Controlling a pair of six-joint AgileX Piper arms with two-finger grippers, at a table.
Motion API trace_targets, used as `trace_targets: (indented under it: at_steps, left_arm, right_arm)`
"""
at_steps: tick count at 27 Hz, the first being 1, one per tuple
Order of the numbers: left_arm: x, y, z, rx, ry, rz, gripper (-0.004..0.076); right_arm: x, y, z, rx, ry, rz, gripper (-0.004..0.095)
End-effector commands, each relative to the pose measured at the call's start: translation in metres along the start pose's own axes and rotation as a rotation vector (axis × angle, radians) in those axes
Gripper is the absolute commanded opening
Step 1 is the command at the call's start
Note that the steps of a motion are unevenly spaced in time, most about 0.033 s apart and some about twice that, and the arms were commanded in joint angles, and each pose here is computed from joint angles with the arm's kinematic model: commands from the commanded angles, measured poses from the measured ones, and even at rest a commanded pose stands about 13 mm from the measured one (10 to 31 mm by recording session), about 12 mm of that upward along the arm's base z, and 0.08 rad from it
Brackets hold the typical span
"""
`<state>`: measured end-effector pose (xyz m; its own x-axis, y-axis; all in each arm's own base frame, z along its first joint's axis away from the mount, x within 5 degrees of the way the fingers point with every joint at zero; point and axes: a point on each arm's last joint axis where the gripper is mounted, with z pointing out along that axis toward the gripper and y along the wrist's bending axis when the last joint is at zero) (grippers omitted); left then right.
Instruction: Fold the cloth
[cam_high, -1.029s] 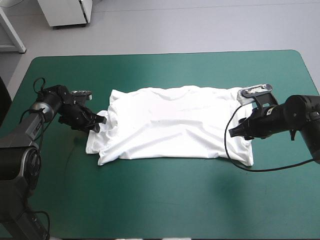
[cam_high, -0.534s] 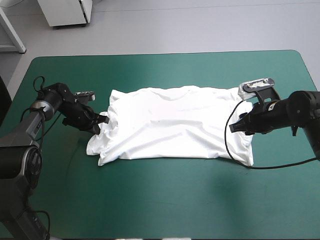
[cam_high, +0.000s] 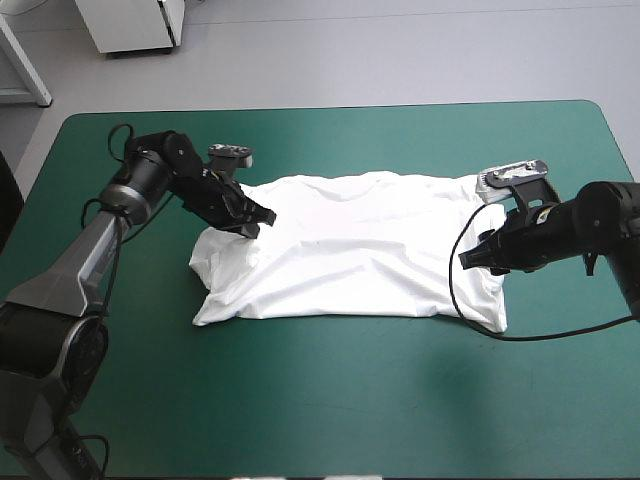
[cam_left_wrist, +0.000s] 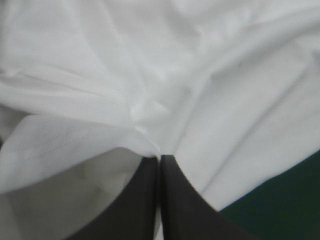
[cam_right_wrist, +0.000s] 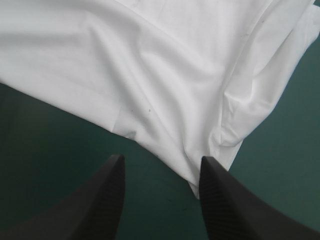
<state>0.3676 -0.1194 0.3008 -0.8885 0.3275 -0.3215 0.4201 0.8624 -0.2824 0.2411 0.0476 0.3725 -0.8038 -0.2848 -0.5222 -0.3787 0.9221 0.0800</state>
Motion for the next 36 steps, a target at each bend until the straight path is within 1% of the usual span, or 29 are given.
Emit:
trace_targets:
  at_steps: [1, 3, 4, 6, 11, 16, 18, 19, 22, 25, 27, 29, 32, 36]
  left_arm:
    - [-0.009, -0.024, 0.015, 0.047, -0.005, 0.023, -0.0022]
    - [-0.013, -0.024, 0.043, 0.056, 0.037, 0.016, -0.0022]
    - [-0.015, -0.024, 0.06, 0.066, 0.05, 0.007, -0.0022]
    - [-0.016, -0.021, 0.077, 0.078, 0.067, -0.013, -0.0022]
    - [-0.015, -0.018, 0.083, 0.074, 0.09, -0.014, -0.0022]
    - [-0.019, -0.027, 0.057, 0.085, 0.074, 0.036, -0.002]
    - [-0.023, -0.033, 0.04, 0.089, 0.047, 0.061, 0.0003]
    - [-0.023, -0.036, 0.032, 0.091, 0.038, 0.069, 0.0023]
    - [-0.026, -0.044, 0.008, 0.092, -0.005, 0.096, 0.0125]
    - [-0.026, -0.048, -0.005, 0.097, -0.016, 0.114, 0.0228]
    - [-0.025, -0.051, -0.012, 0.1, -0.032, 0.116, 0.0271]
    - [-0.024, -0.054, -0.02, 0.098, -0.051, 0.123, 0.0293]
    - [-0.021, -0.057, -0.033, 0.083, -0.078, 0.138, 0.0293]
    - [-0.008, -0.055, -0.054, -0.009, -0.094, 0.128, 0.0293]
  right_arm:
    - [-0.005, 0.003, -0.015, 0.005, -0.076, -0.008, 0.044]
    - [-0.005, 0.004, -0.015, 0.003, -0.071, -0.008, 0.044]
    - [-0.005, 0.004, -0.015, 0.003, -0.071, -0.008, 0.043]
    - [-0.005, 0.004, -0.015, 0.003, -0.071, -0.008, 0.04]
    - [-0.006, 0.003, -0.015, 0.006, -0.081, -0.008, 0.0374]
    - [-0.005, 0.002, -0.015, 0.019, -0.073, -0.016, 0.0376]
    - [-0.005, 0.002, -0.015, 0.025, -0.069, -0.019, 0.0376]
    - [-0.004, 0.002, -0.015, 0.026, -0.067, -0.019, 0.0376]
    - [-0.004, 0.002, -0.015, 0.026, -0.067, -0.019, 0.0379]
    - [-0.004, 0.002, -0.015, 0.026, -0.067, -0.019, 0.038]
    - [-0.003, 0.002, -0.015, 0.019, -0.052, -0.018, 0.038]
    - [-0.001, 0.003, -0.015, 0.012, -0.026, -0.018, 0.038]
    - [0.001, 0.004, -0.016, 0.0, -0.011, -0.016, 0.038]
    - [0.003, 0.005, -0.018, -0.001, -0.007, -0.018, 0.038]
